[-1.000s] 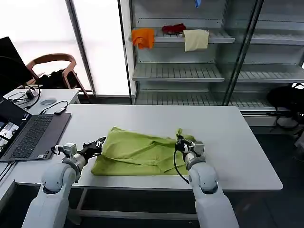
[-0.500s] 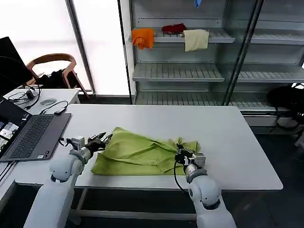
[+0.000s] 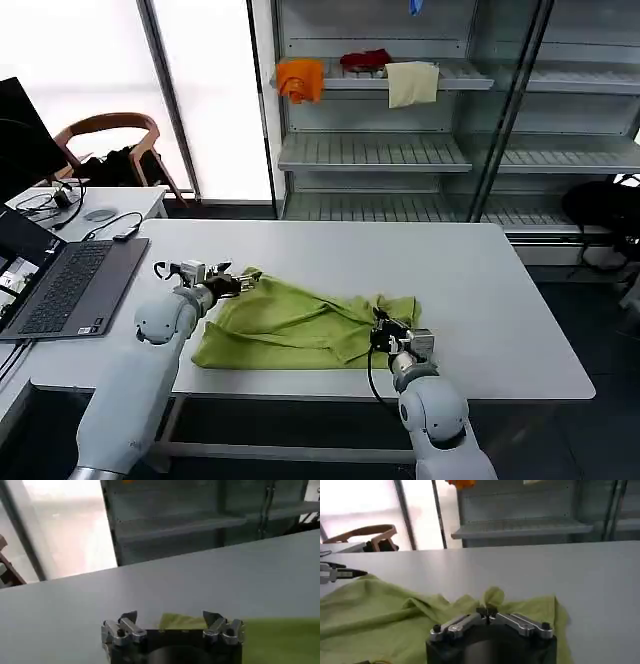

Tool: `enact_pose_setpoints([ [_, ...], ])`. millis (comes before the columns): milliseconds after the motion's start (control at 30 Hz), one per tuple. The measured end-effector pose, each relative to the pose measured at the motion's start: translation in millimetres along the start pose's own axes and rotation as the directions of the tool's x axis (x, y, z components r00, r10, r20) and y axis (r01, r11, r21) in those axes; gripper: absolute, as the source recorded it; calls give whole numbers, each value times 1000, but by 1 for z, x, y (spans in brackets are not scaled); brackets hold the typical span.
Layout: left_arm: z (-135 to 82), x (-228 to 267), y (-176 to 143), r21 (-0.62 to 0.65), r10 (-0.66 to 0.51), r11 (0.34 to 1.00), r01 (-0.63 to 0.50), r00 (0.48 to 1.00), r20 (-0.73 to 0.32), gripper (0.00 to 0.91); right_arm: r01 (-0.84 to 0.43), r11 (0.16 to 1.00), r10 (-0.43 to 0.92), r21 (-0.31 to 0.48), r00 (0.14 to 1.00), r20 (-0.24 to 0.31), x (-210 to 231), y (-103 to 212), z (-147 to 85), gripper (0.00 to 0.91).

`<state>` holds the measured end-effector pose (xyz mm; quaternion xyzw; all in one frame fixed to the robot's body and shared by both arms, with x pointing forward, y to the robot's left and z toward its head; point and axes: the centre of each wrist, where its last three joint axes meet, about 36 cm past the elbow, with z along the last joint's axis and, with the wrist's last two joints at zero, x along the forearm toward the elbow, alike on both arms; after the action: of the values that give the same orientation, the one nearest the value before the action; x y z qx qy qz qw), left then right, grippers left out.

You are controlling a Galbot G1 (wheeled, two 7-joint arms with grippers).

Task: Fold and organize the clothes.

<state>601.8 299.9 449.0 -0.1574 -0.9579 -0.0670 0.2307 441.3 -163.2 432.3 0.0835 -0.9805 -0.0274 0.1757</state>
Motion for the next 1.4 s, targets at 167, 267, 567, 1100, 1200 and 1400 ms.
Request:
enact_pose_setpoints([
  [167, 1, -10, 1, 3, 0, 1000, 0, 1000, -22, 242, -3, 1000, 3, 8, 1000, -1, -1, 0, 0, 0],
  [267, 3, -14, 1, 10, 4, 1000, -4, 1000, -31, 30, -6, 1000, 6, 13, 1000, 1, -2, 0, -1, 0],
  [567, 8, -20, 0, 15, 18, 1000, -17, 998, -53, 10, -7, 1000, 7, 14, 1000, 7, -3, 2, -3, 0],
  [1100, 7, -19, 1, 34, 19, 999, -17, 999, -37, 0, -13, 1000, 13, 9, 1000, 14, 1, 4, -4, 0],
  [1200, 6, -13, 3, 41, 9, 999, -8, 1000, -23, 0, -7, 1000, 7, 6, 1000, 18, 3, 5, -5, 0],
  [1400, 1, 8, 3, 48, -2, 999, 1, 1000, 29, 0, -4, 1000, 4, 9, 1000, 25, 7, 6, -6, 0],
])
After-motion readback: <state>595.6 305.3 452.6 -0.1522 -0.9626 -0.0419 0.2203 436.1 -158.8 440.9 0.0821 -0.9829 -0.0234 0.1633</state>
